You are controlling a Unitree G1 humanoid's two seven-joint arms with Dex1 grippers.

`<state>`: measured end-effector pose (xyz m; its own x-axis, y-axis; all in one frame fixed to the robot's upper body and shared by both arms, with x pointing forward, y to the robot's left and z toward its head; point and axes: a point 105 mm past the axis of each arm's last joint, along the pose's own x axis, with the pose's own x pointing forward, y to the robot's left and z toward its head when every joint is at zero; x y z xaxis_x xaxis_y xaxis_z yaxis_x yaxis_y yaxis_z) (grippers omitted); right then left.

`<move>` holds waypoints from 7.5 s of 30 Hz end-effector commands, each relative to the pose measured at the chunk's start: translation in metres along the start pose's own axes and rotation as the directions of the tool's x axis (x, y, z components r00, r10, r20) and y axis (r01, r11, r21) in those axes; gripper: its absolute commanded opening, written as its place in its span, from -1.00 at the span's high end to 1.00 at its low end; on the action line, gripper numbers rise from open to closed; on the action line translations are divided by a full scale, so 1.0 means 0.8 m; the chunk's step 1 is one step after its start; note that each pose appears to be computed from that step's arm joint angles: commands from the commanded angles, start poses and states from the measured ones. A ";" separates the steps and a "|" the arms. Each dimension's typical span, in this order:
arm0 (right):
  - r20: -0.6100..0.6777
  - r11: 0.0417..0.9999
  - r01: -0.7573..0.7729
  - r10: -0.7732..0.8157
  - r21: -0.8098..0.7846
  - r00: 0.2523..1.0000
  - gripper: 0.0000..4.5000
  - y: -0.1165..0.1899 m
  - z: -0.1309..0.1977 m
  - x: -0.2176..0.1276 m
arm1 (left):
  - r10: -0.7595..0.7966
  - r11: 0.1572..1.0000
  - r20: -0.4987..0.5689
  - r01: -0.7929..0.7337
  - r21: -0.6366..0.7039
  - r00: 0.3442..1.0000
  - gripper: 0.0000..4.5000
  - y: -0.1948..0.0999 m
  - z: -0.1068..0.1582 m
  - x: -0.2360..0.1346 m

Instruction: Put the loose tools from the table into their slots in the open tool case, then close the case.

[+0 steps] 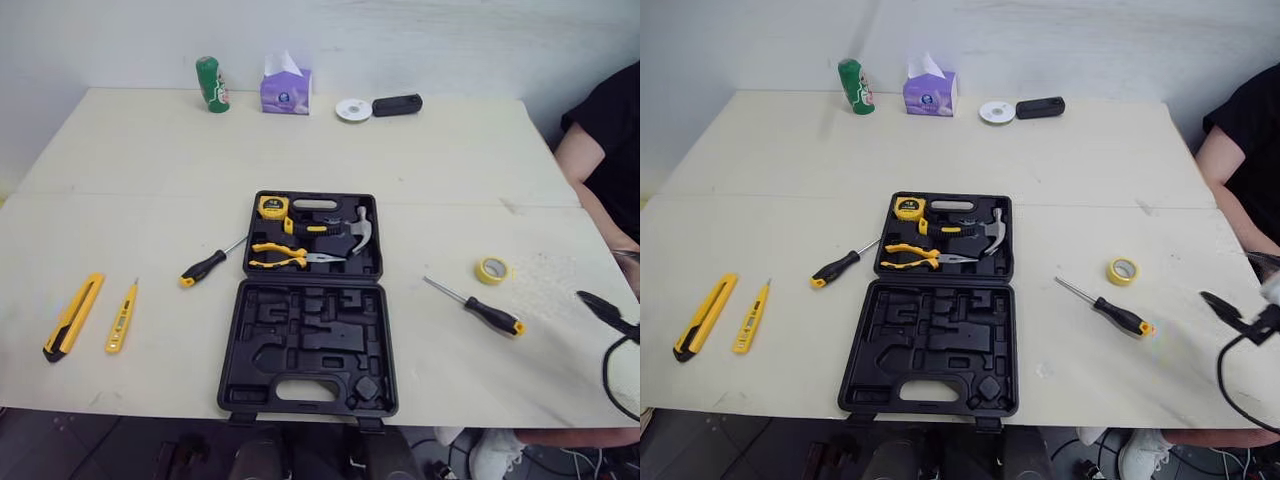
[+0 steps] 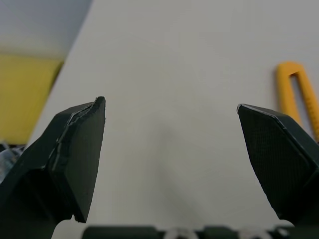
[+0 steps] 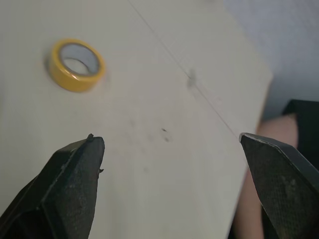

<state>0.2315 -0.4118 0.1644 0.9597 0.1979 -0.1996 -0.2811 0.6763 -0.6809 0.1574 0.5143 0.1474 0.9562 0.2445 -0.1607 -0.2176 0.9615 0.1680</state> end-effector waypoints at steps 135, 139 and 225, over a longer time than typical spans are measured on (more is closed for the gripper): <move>0.545 0.719 -0.681 0.630 -0.139 0.553 -1.00 0.168 0.229 0.078 | -0.865 -0.133 -0.467 0.815 0.565 0.183 0.50 -0.515 0.158 0.035; 0.547 0.723 -0.678 0.622 -0.129 0.560 -1.00 0.170 0.229 0.081 | -0.820 -0.178 -0.537 0.803 0.569 0.199 0.50 -0.509 0.139 0.040; 0.576 0.734 -0.666 0.604 -0.134 0.551 -1.00 0.188 0.242 0.090 | -0.973 -0.024 -0.218 0.909 0.415 0.074 0.99 -0.530 0.090 0.072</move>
<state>0.2617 -0.1609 0.1768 0.3637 0.9220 -0.1330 -0.8600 0.2775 -0.4282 0.3187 0.1121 0.1351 0.2333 -0.8973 -0.3748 0.9612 0.1544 0.2286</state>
